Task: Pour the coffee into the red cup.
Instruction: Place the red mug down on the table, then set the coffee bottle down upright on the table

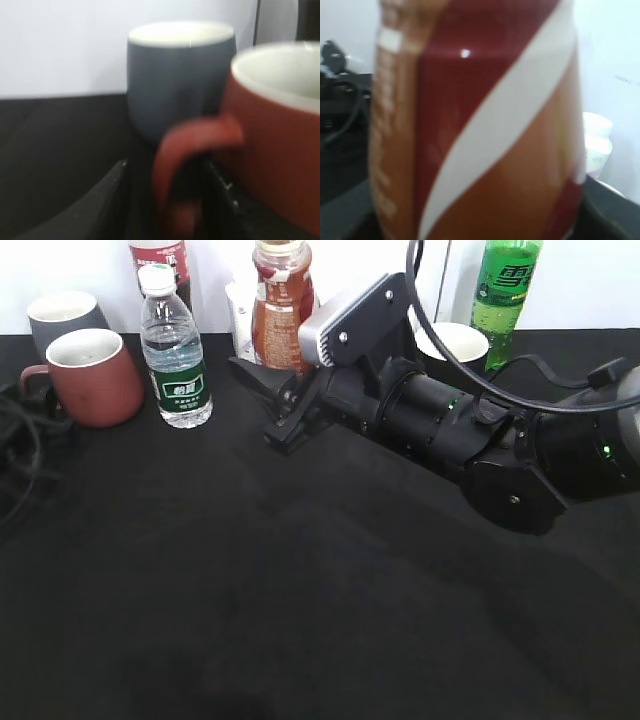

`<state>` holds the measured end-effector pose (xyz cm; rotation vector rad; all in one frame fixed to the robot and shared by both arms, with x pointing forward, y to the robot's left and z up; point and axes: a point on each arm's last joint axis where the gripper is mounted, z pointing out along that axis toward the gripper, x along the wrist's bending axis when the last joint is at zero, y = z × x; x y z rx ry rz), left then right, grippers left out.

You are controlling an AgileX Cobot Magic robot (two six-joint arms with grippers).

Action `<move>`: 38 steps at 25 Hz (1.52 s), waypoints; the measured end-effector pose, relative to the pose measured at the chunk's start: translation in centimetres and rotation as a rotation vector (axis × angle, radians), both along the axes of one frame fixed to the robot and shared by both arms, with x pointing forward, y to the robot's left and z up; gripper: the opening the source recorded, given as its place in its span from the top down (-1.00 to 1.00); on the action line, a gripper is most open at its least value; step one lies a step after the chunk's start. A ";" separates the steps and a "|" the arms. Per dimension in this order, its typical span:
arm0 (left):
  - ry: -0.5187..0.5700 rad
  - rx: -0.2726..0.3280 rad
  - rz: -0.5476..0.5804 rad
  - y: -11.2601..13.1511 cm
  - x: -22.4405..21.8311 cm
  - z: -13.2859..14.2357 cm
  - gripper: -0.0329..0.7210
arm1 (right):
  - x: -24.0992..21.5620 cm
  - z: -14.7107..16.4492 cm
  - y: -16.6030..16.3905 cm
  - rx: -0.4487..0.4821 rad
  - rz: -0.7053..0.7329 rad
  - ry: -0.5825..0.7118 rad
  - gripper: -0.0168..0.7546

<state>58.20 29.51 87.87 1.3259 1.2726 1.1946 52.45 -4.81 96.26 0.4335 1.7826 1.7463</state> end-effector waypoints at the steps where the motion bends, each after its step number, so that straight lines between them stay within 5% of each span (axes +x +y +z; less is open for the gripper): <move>1: 0.017 0.000 0.004 0.1 -0.9 0.1 -0.05 | 0.0 0.0 0.0 0.001 -0.001 0.000 -0.42; 6: 0.053 -0.005 0.024 0.3 -6.6 2.3 -0.05 | 0.8 0.1 -0.6 0.065 -0.105 0.053 -0.42; 9: -0.038 -0.013 -0.057 -1.8 -9.0 5.6 -0.05 | 1.7 0.2 -1.7 0.144 -0.257 0.115 -0.42; 13: -0.093 -0.025 -0.111 -2.9 -9.9 8.3 -0.05 | 2.5 0.5 -3.1 0.081 -0.363 0.141 -0.42; 27: -0.048 -0.007 -0.152 -3.2 -10.4 8.8 -0.04 | 8.8 2.0 -22.3 0.063 -0.881 0.174 -0.42; 38: -0.049 0.015 -0.194 -3.6 -10.4 8.8 -0.04 | 10.8 -7.2 -21.9 0.015 -0.815 0.181 -0.42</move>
